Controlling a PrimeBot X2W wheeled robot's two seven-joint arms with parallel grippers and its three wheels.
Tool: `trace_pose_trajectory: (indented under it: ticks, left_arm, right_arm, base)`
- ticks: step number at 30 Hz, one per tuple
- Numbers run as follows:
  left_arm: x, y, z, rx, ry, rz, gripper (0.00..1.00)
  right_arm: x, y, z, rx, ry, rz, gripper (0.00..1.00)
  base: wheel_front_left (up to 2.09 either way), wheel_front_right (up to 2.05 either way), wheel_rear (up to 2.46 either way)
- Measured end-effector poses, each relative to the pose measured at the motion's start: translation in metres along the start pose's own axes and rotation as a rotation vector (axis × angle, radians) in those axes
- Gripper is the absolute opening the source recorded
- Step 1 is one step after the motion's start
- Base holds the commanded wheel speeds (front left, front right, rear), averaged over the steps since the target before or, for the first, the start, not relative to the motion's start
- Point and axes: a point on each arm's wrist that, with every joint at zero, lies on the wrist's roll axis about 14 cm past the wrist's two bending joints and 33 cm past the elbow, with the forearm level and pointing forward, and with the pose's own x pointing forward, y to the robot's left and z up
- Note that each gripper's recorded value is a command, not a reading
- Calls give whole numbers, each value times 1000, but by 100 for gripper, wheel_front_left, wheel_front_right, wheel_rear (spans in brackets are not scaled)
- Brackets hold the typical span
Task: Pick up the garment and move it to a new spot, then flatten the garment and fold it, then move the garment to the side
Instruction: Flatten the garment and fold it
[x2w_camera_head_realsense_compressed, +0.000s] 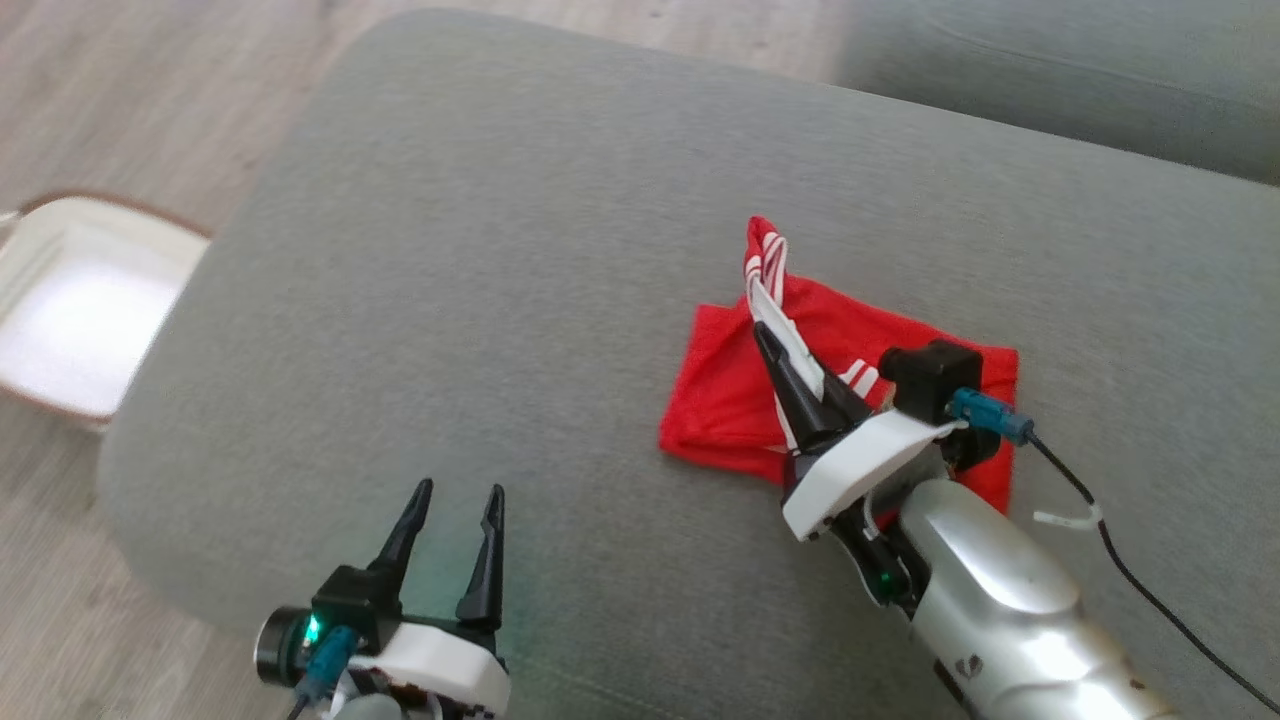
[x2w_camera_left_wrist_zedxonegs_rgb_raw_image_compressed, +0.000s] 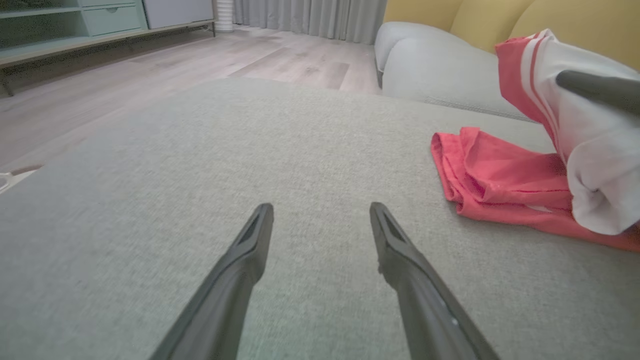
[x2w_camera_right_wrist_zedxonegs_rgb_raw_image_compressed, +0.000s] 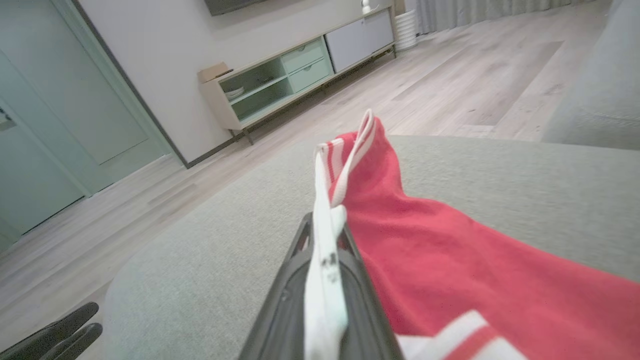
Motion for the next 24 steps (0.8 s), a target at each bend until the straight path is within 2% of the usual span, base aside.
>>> trace_pose_trajectory:
  ticks: [1,4,7,14,15,20,24]
  left_arm:
    - [-3,4,0,-2,-1,15,100]
    - [-8,12,0,-5,-5,42,100]
    - [-5,8,2,-3,-9,29,100]
    - [13,-12,9,22,-24,-42,100]
    - [13,-12,9,22,-24,-42,100]
    - [27,-32,15,35,-37,-101,100]
    - [36,-43,21,50,-52,-130,100]
  right_arm:
    - [4,3,-2,6,9,10,100]
    - [13,9,2,8,6,28,100]
    - [14,0,14,11,-25,0,100]
    - [-26,-70,39,-12,-110,-229,100]
    - [-26,-70,39,-12,-110,-229,100]
    - [-85,-123,34,-34,-125,-438,100]
    - [-133,-145,21,-52,-112,-570,100]
  base:
    - [0,0,0]
    - [0,0,0]
    - [0,0,0]
    - [0,0,0]
    - [0,0,0]
    - [0,0,0]
    - [0,0,0]
